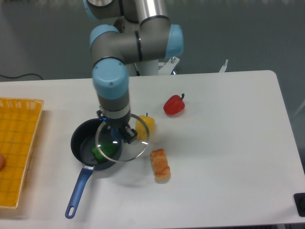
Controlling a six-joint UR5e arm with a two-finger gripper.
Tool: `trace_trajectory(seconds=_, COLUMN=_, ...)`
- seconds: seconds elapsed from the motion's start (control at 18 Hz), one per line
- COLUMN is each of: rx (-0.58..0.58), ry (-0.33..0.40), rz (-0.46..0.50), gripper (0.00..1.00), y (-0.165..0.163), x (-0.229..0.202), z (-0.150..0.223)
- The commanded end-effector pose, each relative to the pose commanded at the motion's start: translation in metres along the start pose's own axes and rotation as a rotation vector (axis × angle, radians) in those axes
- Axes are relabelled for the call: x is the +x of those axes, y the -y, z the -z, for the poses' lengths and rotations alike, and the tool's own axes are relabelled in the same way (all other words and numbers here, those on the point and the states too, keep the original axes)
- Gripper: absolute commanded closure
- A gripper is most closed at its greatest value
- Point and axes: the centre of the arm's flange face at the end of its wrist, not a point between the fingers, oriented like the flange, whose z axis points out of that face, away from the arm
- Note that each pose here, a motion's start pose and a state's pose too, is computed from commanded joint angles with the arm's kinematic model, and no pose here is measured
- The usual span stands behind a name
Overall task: Close the pot lid
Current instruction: 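Lower the glass lid onto the saucepan rim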
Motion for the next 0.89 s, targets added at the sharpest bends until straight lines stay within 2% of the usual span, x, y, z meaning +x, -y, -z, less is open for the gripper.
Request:
trace_trajectory(seconds=0.39, rx=-0.013, ry=-0.004, rz=-0.017, gripper=0.45, y=0.021, x=0.027, z=-0.008)
trace_trajectory(seconds=0.89, rx=-0.043, ry=-0.017, rz=-0.048, gripper=0.45, y=0.028, x=0.048, z=-0.022)
